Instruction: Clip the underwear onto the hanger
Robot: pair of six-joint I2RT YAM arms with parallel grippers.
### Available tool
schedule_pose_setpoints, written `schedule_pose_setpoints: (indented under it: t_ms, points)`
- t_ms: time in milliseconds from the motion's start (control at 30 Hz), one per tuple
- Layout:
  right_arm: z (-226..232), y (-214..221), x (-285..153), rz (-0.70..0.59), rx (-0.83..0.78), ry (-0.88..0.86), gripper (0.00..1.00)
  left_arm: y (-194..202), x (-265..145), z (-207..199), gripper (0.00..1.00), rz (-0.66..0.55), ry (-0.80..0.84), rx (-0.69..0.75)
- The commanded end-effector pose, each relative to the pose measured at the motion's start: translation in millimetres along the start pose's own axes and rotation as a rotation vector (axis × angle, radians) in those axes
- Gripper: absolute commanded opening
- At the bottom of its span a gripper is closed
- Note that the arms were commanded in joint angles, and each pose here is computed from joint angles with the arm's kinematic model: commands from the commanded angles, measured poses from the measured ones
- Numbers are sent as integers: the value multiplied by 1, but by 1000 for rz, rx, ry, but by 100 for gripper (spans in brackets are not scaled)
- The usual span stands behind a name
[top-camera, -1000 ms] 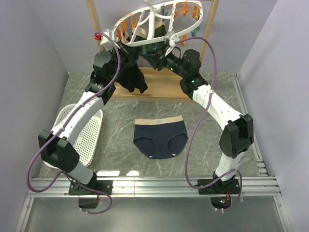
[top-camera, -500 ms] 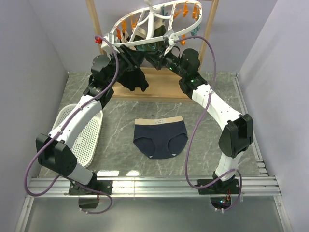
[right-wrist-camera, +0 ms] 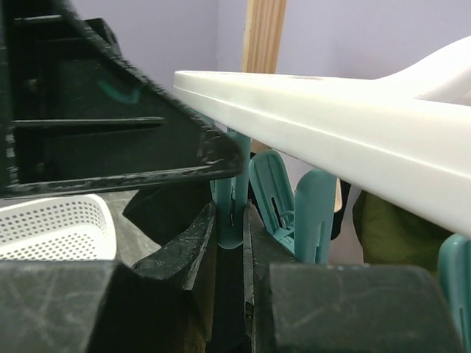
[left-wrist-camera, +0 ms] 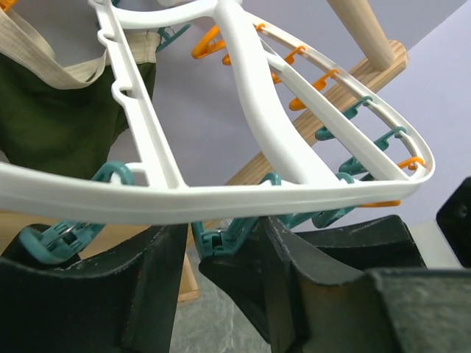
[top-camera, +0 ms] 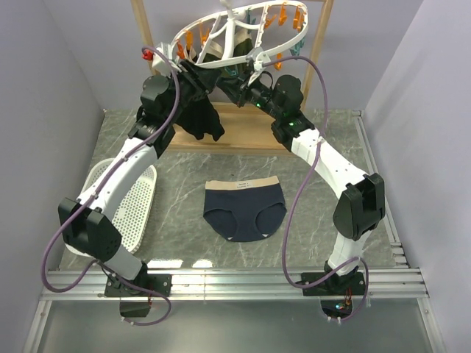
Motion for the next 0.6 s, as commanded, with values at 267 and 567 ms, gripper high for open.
schedule_pose_setpoints:
  t_ms: [267,567]
  points:
    - [3,-24,-2,-38,-68,19,0,-20,16,-13,46,-78,8,-30]
    - [5,-15,-4,-12,-63,17,0,-23,13,-17,6,-101,39,-21]
Point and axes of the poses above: each gripper's point midway between its finger pads, its own x axis out along the fingers, its own z axis along the line the jaws close on, y = z × x, the point moved 2 cm from there along -x, back along the fingers, and after that the axes turned 10 degrees about -x, right-handed, at the moved point
